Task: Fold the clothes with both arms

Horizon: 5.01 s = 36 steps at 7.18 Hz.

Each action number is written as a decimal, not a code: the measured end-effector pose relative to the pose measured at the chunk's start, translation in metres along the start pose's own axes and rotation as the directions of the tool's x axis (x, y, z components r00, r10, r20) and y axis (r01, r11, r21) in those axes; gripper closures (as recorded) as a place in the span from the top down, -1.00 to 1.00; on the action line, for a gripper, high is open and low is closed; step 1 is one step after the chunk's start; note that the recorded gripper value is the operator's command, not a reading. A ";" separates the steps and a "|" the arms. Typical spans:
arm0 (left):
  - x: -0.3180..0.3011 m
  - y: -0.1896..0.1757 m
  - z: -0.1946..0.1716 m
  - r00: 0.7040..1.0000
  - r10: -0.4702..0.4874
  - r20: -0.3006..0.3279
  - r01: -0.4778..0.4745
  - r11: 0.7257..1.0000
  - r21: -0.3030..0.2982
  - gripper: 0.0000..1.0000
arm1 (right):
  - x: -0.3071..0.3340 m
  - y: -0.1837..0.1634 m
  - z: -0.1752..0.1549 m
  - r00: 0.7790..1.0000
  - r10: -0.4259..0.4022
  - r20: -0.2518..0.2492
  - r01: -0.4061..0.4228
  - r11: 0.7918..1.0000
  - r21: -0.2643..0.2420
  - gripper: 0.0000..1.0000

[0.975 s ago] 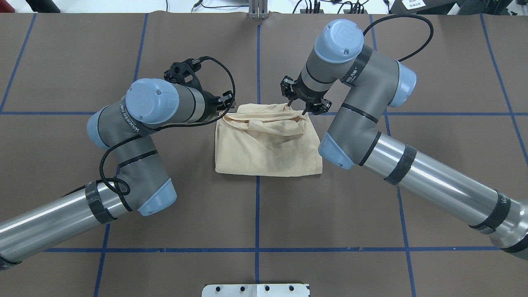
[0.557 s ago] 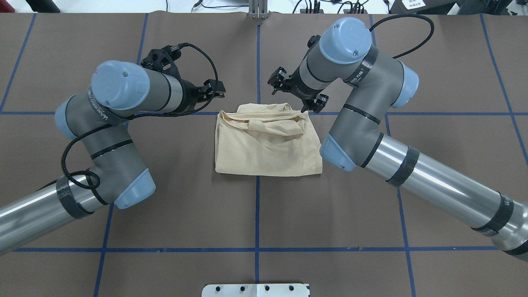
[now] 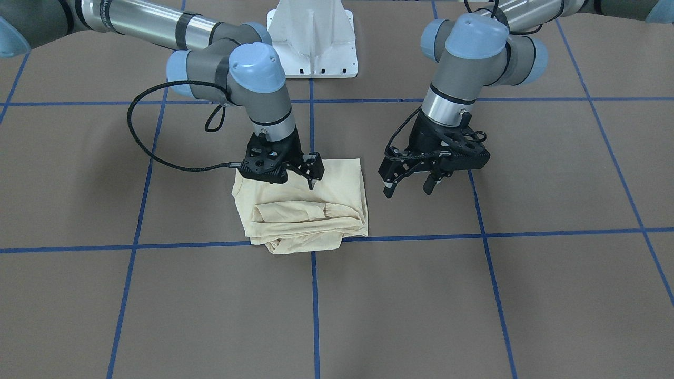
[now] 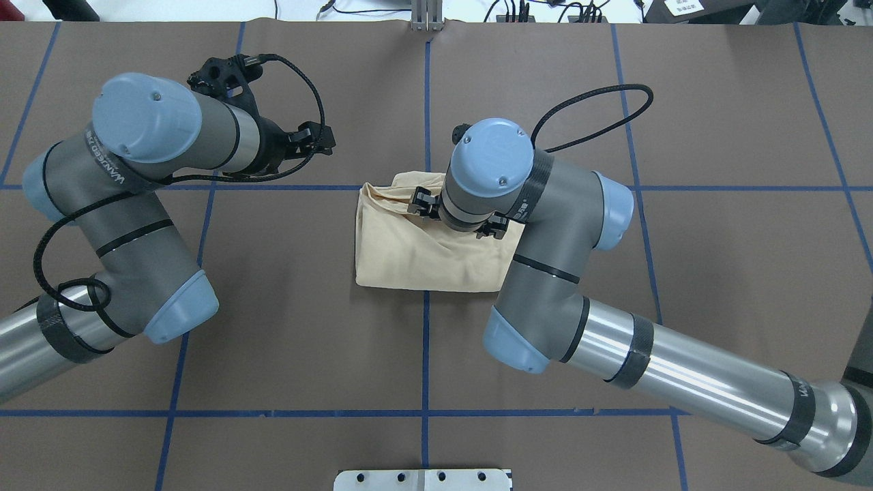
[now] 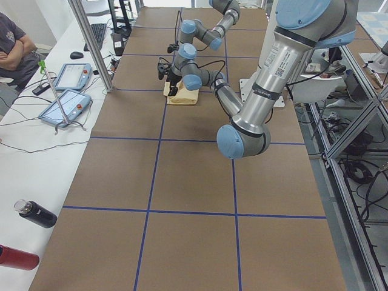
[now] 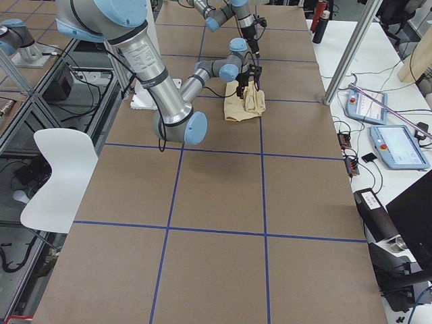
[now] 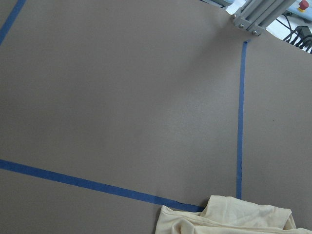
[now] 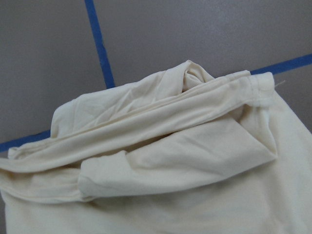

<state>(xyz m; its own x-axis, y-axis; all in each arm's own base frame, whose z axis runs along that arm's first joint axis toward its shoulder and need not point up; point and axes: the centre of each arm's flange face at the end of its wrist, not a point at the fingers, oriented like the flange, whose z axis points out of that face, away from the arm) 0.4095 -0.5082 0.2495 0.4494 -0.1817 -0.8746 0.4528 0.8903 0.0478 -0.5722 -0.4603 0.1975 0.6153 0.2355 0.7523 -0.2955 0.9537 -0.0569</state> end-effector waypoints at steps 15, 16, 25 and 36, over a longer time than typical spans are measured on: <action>-0.024 -0.015 0.000 0.999 -0.015 0.033 0.014 1.000 0.021 0.99 | -0.095 -0.111 0.022 0.965 -0.257 -0.045 0.260 0.938 0.228 1.00; -0.025 -0.016 0.001 0.999 -0.015 0.035 0.014 1.000 0.021 0.99 | -0.100 -0.093 0.016 0.967 -0.246 -0.068 0.255 0.949 0.187 1.00; -0.027 -0.022 0.000 0.999 -0.021 0.039 0.020 0.999 0.029 0.99 | -0.079 -0.045 0.056 0.967 -0.198 -0.158 0.186 0.979 -0.088 1.00; -0.035 -0.027 0.001 0.999 -0.024 0.048 0.023 0.999 0.035 0.99 | -0.070 -0.123 0.080 0.944 -0.323 -0.068 0.330 0.920 0.209 0.99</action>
<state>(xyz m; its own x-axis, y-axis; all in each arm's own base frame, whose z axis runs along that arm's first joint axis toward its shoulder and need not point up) 0.3820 -0.5259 0.2794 0.4750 -0.2232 -0.8512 0.4899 0.8706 0.0451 -0.6370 -0.6090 0.2045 0.7261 -0.0729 0.6838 -0.2220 0.9163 0.3334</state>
